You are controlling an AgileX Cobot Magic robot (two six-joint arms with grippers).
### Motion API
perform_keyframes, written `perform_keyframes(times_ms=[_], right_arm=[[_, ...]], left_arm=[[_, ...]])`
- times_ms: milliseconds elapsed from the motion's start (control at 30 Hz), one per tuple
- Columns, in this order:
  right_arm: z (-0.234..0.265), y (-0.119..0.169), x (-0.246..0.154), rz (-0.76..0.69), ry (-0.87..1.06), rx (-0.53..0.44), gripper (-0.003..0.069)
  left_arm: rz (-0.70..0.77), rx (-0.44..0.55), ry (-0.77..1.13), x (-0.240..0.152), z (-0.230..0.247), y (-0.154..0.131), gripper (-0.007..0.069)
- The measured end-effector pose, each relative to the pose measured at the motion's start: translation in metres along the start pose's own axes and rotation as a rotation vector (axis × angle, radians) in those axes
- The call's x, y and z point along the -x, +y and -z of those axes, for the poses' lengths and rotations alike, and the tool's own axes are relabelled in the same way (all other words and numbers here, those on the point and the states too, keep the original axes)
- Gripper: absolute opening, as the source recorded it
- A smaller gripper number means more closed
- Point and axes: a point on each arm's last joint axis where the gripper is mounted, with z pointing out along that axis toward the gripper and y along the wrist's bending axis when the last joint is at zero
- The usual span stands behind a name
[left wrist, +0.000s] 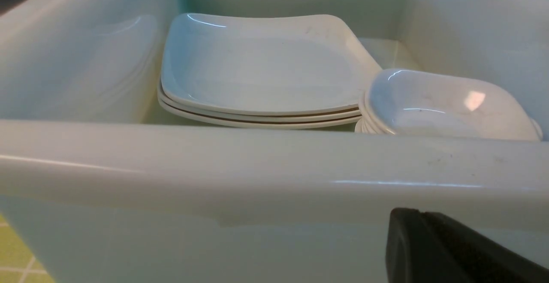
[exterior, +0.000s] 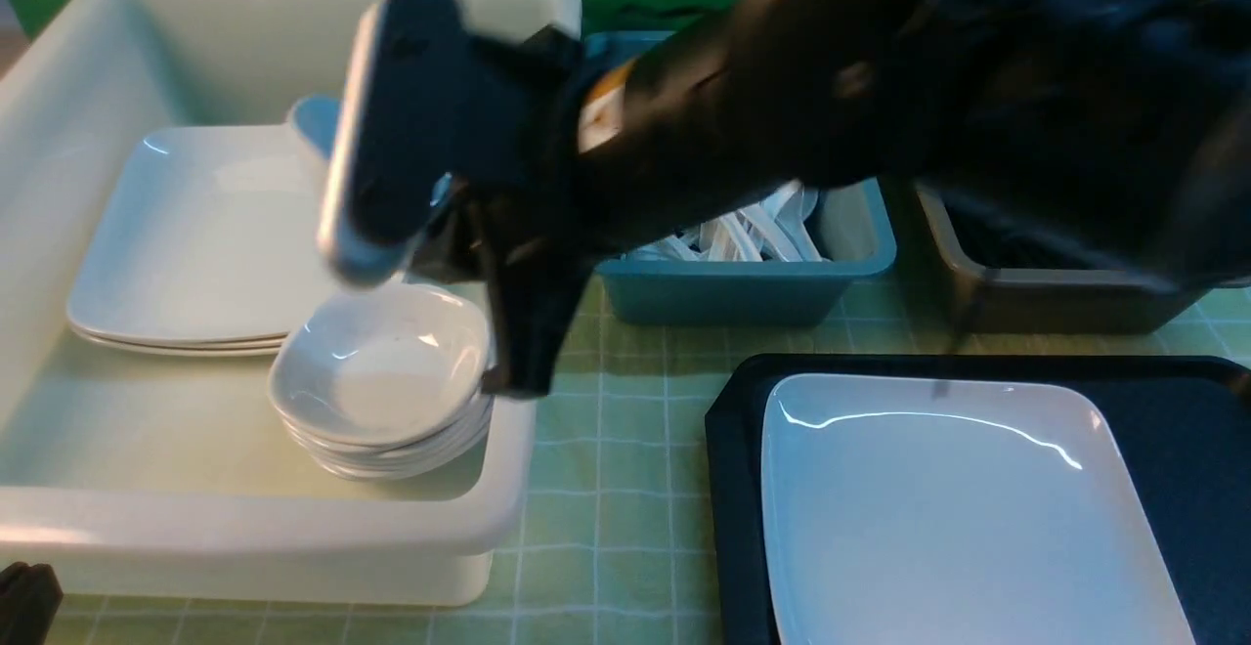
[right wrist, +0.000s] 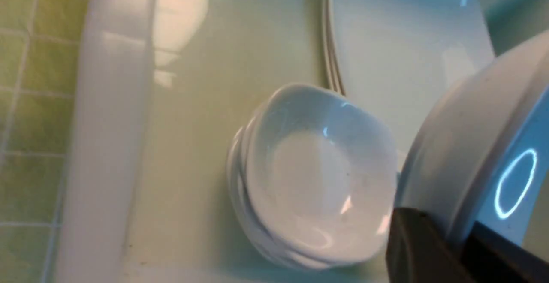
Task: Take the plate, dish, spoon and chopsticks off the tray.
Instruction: Use the right arm to put the small plate into the large storage box on the left
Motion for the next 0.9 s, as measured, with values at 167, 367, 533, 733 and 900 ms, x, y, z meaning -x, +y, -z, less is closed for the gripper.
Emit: perform_keyframes(times_ms=[167,367,533,733,900], right_arm=[[-0.060,0.009,-0.001,0.121,0.122,-0.032,0.0031],[-0.087,0.018,-0.007,0.141,0.202,-0.010,0.0046],[-0.086,0.020,-0.006,0.147,0.222,0.003,0.0150],[-0.078,0.022,0.008,0.160,0.226,0.013,0.0325],[-0.051,0.015,0.027,0.152,0.270,0.035,0.0347]], left_arm=[[-0.001,0.000,0.000,0.000,0.000,0.000,-0.0002],[-0.001,0.000,0.000,0.000,0.000,0.000,-0.0002],[-0.001,0.000,0.000,0.000,0.000,0.000,-0.0002],[-0.001,0.000,0.000,0.000,0.000,0.000,-0.0002],[-0.003,0.000,0.000,0.000,0.000,0.000,-0.0002]])
